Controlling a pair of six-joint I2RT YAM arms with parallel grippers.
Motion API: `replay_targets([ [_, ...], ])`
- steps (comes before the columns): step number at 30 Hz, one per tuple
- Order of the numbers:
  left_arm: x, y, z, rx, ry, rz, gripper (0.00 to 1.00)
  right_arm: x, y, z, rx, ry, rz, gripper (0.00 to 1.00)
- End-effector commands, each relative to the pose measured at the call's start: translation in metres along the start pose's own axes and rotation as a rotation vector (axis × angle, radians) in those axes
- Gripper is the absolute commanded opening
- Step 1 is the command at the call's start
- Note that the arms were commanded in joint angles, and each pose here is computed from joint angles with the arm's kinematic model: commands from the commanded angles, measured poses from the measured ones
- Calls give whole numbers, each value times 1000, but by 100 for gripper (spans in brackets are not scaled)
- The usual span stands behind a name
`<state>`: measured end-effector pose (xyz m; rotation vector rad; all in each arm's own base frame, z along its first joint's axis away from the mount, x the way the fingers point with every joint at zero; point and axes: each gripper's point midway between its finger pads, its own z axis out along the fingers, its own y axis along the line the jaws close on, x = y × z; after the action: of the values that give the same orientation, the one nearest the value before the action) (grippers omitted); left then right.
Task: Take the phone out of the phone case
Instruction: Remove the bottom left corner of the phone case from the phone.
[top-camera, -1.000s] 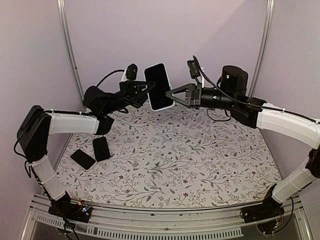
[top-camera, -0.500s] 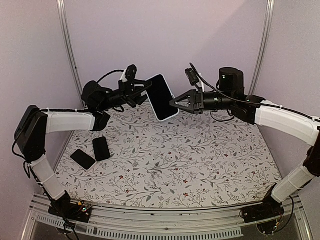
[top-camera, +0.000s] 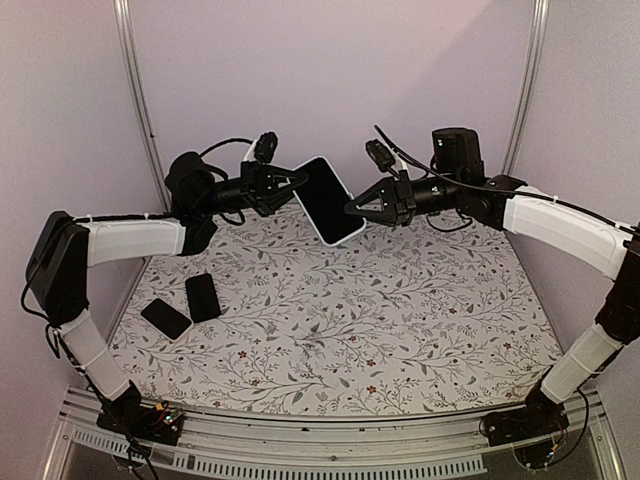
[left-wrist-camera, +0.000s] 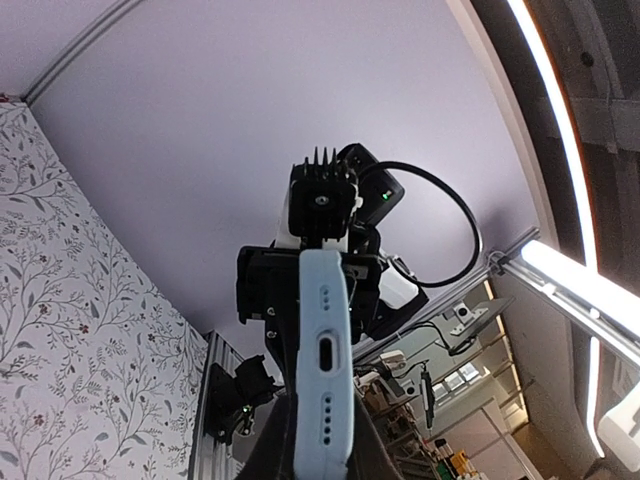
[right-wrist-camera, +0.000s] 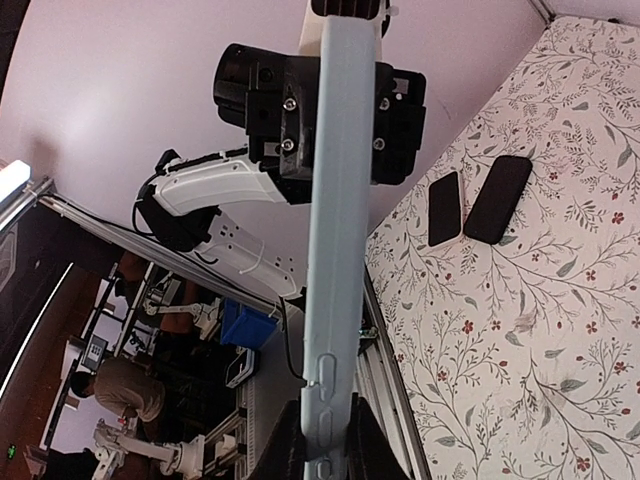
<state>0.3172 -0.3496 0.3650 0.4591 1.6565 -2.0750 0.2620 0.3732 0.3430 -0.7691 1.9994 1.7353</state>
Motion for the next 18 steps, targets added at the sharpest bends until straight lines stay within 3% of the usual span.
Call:
replay_targets([
  [1, -5, -17, -1, 14, 7, 23, 0, -10, 6, -2, -16, 11, -51, 2],
  [3, -7, -17, -1, 22, -17, 3, 0, -16, 2, -2, 16, -17, -69, 15],
  [7, -17, -21, -10, 59, -149, -46, 0, -33, 8, -9, 44, -127, -162, 52],
  [10, -27, -20, -16, 62, -256, -89, 0, -38, 14, -17, 40, -231, -214, 70],
  [14, -34, -20, -16, 60, -357, -126, 0, -26, 27, -15, 43, -319, -266, 79],
  [18, -36, -20, -13, 64, -404, -152, 0, -12, 33, -9, 28, -389, -304, 80],
])
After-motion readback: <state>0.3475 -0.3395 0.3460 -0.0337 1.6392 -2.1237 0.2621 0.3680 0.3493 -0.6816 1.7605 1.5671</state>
